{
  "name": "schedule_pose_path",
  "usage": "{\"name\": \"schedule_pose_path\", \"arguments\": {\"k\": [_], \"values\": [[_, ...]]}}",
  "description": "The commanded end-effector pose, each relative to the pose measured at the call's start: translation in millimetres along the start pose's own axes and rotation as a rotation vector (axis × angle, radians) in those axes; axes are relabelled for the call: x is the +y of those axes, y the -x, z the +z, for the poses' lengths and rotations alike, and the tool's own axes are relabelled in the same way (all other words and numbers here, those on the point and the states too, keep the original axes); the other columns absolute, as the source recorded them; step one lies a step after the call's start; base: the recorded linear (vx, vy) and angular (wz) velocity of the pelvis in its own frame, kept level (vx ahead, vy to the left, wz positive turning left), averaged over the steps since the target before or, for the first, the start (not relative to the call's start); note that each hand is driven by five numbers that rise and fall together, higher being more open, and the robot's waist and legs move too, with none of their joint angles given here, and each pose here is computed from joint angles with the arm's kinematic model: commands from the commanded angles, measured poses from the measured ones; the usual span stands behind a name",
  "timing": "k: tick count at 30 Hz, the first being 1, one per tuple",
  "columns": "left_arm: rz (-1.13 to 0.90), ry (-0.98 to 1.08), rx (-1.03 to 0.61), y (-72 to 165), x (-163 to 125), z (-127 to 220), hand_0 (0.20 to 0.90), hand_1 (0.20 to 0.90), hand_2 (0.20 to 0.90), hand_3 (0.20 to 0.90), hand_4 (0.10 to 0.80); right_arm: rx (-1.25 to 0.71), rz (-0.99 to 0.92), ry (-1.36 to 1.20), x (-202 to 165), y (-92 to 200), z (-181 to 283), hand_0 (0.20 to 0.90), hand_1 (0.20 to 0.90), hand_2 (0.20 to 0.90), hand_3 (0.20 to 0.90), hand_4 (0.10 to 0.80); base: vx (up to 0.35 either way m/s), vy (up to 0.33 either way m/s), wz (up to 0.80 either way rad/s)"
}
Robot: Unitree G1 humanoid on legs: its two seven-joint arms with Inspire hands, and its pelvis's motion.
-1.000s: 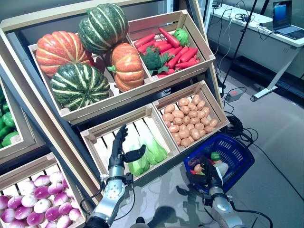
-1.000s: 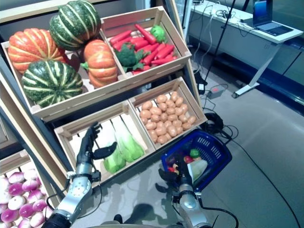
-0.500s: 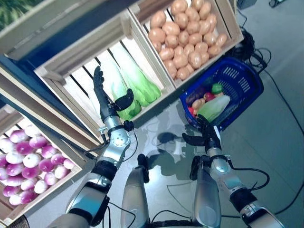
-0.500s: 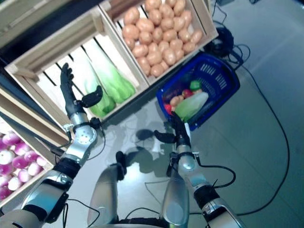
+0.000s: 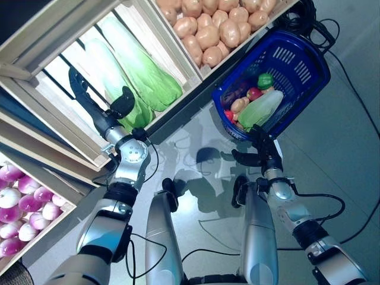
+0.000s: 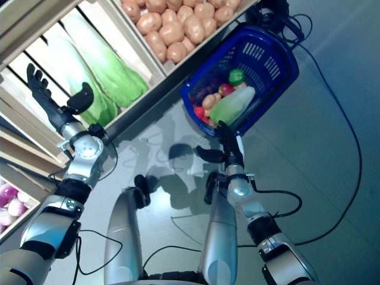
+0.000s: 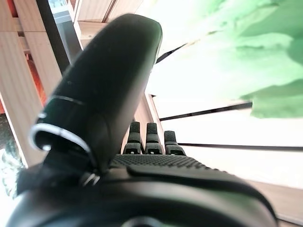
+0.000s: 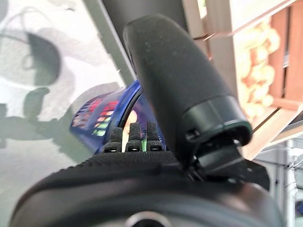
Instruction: Put vegetables into the basket
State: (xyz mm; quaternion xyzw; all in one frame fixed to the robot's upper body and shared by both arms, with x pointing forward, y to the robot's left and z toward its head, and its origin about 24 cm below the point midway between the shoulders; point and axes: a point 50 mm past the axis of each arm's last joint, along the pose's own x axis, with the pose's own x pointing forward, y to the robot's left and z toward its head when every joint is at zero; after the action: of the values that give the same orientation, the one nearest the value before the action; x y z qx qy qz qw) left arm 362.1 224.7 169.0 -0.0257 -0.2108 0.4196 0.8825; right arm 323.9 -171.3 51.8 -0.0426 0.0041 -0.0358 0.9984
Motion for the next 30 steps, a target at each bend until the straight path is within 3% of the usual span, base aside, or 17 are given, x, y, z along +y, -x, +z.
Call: {"name": "schedule_pose_path", "arguments": {"k": [1, 8, 17, 30], "values": [[0.040, 0.095, -0.166, -29, -10, 53, 0.900, 0.900, 0.900, 0.900, 0.800, -0.182, -0.025, -0.109, 5, -9, 47, 0.900, 0.900, 0.900, 0.900, 0.800, -0.004, 0.056, -0.01], [0.042, 0.084, -0.162, -46, -13, 68, 0.900, 0.900, 0.900, 0.900, 0.800, -0.195, -0.042, -0.099, -3, -17, 58, 0.900, 0.900, 0.900, 0.900, 0.800, 0.002, 0.031, -0.03], [0.183, 0.044, -0.022, -72, 1, 65, 0.900, 0.900, 0.900, 0.900, 0.800, -0.216, -0.059, -0.123, -14, -26, 69, 0.900, 0.900, 0.900, 0.900, 0.800, 0.010, 0.035, -0.05], [0.285, -0.043, 0.102, -79, 7, 54, 0.900, 0.900, 0.900, 0.900, 0.800, -0.237, -0.072, -0.143, -14, -31, 79, 0.900, 0.900, 0.900, 0.900, 0.800, -0.001, 0.002, 0.01]]}}
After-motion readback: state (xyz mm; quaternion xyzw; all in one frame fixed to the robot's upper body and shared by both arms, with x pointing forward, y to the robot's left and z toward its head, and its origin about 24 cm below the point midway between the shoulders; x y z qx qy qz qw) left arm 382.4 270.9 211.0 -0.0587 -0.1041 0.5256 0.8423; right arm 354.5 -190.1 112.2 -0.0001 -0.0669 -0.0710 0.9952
